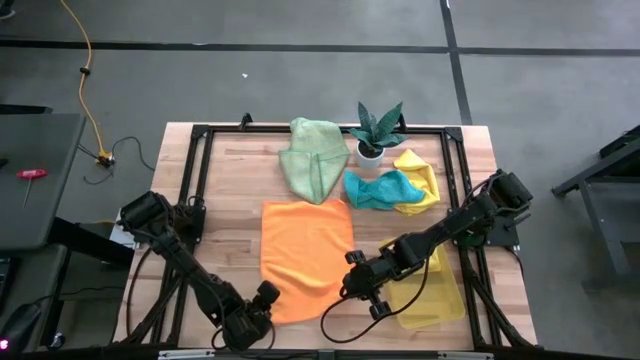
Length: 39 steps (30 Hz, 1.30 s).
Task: Fold microfiber towels
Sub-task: Fold the orange microfiber cloth
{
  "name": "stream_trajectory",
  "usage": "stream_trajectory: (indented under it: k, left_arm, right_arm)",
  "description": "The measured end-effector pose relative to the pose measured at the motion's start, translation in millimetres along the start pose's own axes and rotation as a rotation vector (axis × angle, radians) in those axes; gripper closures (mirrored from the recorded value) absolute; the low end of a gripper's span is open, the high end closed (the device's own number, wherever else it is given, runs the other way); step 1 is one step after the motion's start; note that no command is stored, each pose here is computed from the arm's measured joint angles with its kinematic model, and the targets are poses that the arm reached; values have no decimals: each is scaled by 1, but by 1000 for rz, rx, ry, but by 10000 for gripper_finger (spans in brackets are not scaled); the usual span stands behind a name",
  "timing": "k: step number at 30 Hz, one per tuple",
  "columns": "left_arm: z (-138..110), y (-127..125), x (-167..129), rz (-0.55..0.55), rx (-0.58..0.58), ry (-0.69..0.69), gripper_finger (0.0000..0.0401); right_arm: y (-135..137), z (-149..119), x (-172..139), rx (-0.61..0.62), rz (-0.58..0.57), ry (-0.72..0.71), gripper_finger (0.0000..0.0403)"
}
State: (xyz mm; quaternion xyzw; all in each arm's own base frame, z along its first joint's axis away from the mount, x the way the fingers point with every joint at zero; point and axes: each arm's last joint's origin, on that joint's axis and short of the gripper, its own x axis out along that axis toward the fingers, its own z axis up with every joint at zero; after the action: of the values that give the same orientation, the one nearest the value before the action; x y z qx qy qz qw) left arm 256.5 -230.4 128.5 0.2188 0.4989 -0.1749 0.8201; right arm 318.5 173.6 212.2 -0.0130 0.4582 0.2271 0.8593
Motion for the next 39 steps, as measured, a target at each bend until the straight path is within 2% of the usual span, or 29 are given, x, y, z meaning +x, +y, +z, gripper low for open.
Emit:
stream_trajectory:
  k: [6,8,13,19,25,29,34,39]
  left_arm:
    - [-1,4,1,24,-15,12,375]
    - [-1,4,1,24,-40,12,394]
    - [-1,3,-8,-44,-137,25,395]
    - [-1,-2,-37,-110,-219,16,398]
    - [2,3,-67,-149,-299,-41,399]
    - [3,6,-88,-167,-311,-94,400]
    - [-3,18,-113,-54,-323,-144,400]
    - [-18,36,-125,112,-327,-70,400]
  right_arm:
    - [0,0,0,1,2,1,403]
    - [0,0,0,1,1,0,403]
    - [1,0,0,12,21,4,403]
    - [2,2,0,8,63,-18,403]
    - [4,5,-1,7,98,-41,403]
    - [5,8,-1,25,121,-68,403]
    - [-5,9,-3,63,37,-76,403]
    - [-24,11,-5,106,-111,-103,403]
